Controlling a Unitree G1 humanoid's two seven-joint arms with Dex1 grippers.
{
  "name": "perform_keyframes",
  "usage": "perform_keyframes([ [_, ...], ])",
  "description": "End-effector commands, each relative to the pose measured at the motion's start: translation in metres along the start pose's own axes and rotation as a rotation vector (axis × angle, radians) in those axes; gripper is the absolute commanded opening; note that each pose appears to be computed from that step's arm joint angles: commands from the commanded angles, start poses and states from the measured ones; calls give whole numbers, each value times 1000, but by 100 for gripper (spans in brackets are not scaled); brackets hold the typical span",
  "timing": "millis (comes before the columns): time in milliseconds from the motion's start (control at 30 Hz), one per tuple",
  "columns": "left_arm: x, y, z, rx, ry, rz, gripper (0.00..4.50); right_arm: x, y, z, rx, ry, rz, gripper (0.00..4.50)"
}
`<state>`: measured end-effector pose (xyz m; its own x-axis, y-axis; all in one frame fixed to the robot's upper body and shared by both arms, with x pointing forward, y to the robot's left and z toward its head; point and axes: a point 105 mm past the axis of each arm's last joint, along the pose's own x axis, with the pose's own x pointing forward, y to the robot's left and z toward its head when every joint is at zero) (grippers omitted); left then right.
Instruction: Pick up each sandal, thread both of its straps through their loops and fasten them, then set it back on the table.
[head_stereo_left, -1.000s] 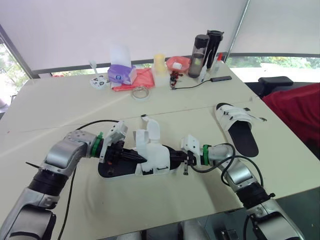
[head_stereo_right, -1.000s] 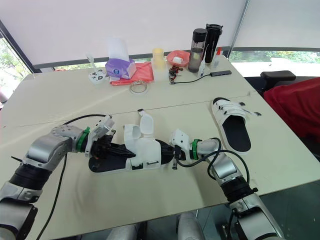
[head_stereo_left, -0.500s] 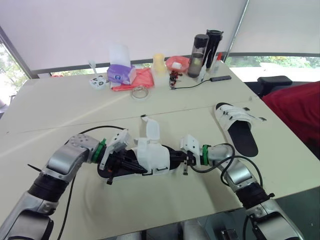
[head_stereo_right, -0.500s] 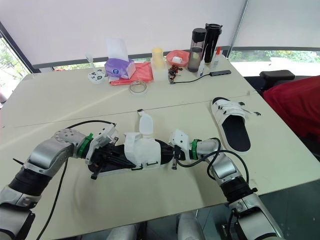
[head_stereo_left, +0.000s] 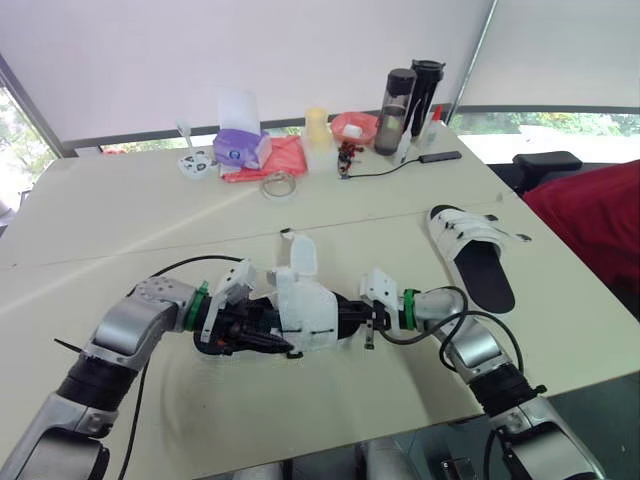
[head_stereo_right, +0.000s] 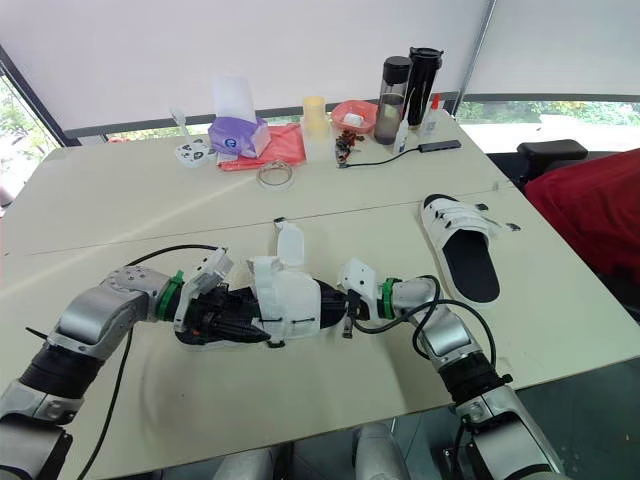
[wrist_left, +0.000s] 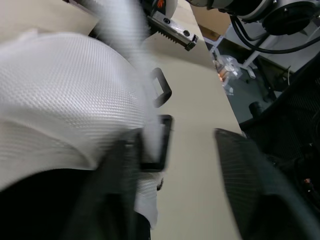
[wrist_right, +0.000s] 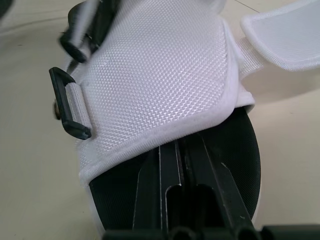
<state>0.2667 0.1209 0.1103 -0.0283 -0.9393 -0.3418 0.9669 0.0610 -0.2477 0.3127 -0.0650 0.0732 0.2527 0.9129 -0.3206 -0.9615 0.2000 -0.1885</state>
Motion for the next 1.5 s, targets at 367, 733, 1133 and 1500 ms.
perform_keyframes([
  [367, -43, -33, 31, -129, -208, 73, 448, 1, 11, -48, 102, 158, 0, 4],
  [733, -33, -66, -26, -259, -108, 190, 448, 5, 12, -49, 103, 157, 15, 4],
  [1133, 6, -43, -37, -239, -181, 267, 448, 3, 16, -50, 104, 164, 32, 4],
  [1500, 19, -32, -37, -258, -198, 253, 267, 2, 17, -51, 106, 169, 27, 4],
])
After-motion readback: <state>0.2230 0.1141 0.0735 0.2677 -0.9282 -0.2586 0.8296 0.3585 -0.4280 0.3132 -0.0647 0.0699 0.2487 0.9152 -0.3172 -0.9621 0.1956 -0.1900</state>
